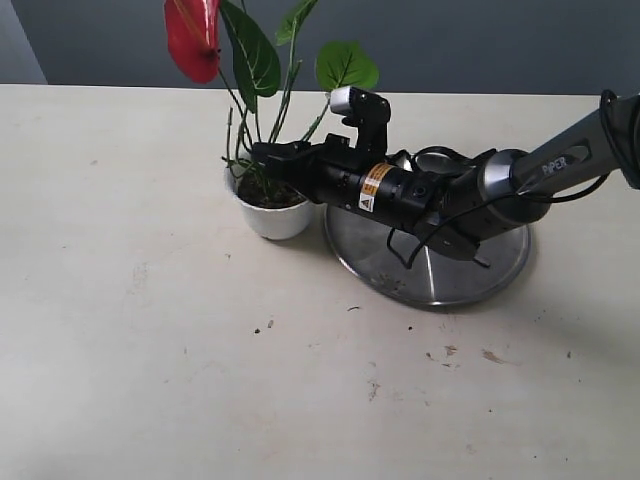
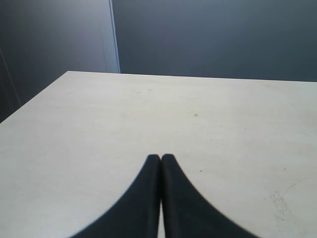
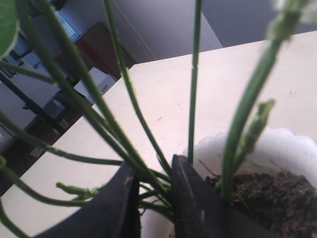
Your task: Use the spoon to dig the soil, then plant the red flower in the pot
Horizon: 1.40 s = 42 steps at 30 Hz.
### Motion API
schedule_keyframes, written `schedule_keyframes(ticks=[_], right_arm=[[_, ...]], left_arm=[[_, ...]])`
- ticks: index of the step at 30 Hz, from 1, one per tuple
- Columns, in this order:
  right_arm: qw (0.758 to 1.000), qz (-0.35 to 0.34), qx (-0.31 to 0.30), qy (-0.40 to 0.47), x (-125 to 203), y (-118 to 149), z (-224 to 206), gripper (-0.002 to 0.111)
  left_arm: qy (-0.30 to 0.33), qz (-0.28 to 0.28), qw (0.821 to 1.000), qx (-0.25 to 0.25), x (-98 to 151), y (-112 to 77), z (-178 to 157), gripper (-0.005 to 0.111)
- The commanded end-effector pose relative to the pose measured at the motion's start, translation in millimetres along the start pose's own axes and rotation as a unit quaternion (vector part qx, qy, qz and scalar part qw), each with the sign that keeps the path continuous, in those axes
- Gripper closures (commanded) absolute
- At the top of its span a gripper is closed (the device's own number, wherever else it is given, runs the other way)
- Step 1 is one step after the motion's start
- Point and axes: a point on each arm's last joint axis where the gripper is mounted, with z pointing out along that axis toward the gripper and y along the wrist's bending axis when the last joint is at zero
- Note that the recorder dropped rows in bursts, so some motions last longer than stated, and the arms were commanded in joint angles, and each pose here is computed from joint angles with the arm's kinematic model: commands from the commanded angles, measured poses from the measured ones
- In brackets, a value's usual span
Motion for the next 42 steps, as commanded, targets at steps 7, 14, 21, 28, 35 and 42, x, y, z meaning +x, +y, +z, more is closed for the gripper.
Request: schedule_keyframes(ticks=[7,14,21,28,35,42], right_arm=[[0.998,0.003,0.012,0.056,15.8,-3.9,-2.9,0.083],[0.998,-0.003,0.025,0.060,6.9,0.7,-5.3,0.083],[0.996,-0.030,0.048,0.066,-10.3,10.3,-10.3,0.083],[0.996,-0.037,0.047,0.072,-10.5,11.1,-10.8,0.083],[0.995,-0.037,0.055,0.071,-11.1,9.8,-10.6,0.083],[0.989,-0.040,0.103,0.097,-8.6,1.5,-11.5,0.083]], left_arm=[[-0.002,0.000,1.000,0.001,0.6,-0.2,0.1,0.106],[-0.002,0.000,1.000,0.001,0.6,-0.2,0.1,0.106],[-0.002,0.000,1.000,0.001,0.6,-0.2,0.1,0.106],[-0.003,0.000,1.000,0.002,0.5,-0.3,0.1,0.106],[-0.003,0.000,1.000,0.002,0.5,-0.3,0.1,0.106],[-0.003,0.000,1.000,0.002,0.5,-0.3,0.1,0.106]])
